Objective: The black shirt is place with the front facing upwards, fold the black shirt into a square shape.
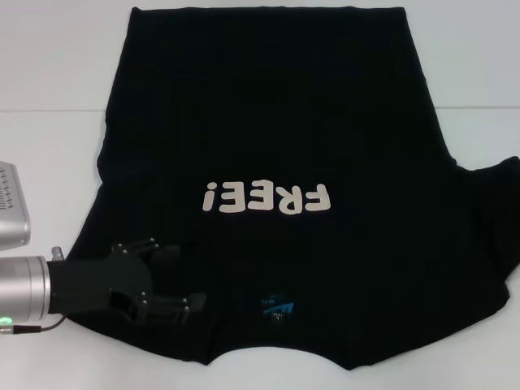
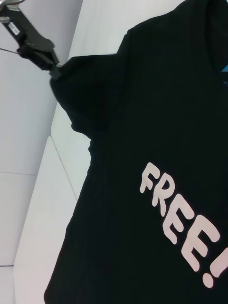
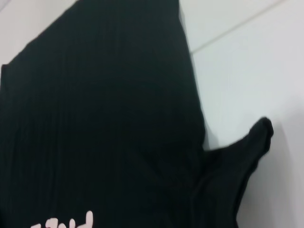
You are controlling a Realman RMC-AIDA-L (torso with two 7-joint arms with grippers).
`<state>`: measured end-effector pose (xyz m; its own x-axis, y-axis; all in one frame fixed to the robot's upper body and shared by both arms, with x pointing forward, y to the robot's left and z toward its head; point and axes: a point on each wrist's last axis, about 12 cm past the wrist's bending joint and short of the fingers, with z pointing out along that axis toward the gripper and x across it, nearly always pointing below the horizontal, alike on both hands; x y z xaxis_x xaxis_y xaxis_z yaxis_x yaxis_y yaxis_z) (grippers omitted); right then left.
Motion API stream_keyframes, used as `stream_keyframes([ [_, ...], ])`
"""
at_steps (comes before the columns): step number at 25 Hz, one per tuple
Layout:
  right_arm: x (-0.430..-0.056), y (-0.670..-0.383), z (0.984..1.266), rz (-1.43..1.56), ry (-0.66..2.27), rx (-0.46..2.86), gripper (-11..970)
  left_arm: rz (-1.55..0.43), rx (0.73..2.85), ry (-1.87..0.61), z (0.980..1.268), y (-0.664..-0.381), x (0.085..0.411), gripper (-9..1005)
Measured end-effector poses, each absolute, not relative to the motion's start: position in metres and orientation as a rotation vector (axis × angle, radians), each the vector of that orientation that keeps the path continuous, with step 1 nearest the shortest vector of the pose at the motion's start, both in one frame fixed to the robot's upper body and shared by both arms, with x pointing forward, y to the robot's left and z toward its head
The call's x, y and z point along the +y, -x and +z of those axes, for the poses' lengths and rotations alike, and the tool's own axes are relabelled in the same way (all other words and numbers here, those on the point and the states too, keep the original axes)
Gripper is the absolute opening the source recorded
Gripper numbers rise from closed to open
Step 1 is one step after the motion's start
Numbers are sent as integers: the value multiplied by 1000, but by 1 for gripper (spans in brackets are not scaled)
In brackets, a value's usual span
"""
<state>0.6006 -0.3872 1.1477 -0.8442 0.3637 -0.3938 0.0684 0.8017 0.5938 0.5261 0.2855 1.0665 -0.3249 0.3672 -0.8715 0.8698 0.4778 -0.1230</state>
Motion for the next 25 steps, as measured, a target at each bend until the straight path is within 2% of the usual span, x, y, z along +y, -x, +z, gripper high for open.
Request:
stream_keyframes([
  [10,-356,-624,1171,790,-117,2507,62,-769,1896,-1034,1067,-526,285,948],
  [25,-266,-657,1166,708,223,2617,76,-765,1895,-1038,1065,-524,286,948],
])
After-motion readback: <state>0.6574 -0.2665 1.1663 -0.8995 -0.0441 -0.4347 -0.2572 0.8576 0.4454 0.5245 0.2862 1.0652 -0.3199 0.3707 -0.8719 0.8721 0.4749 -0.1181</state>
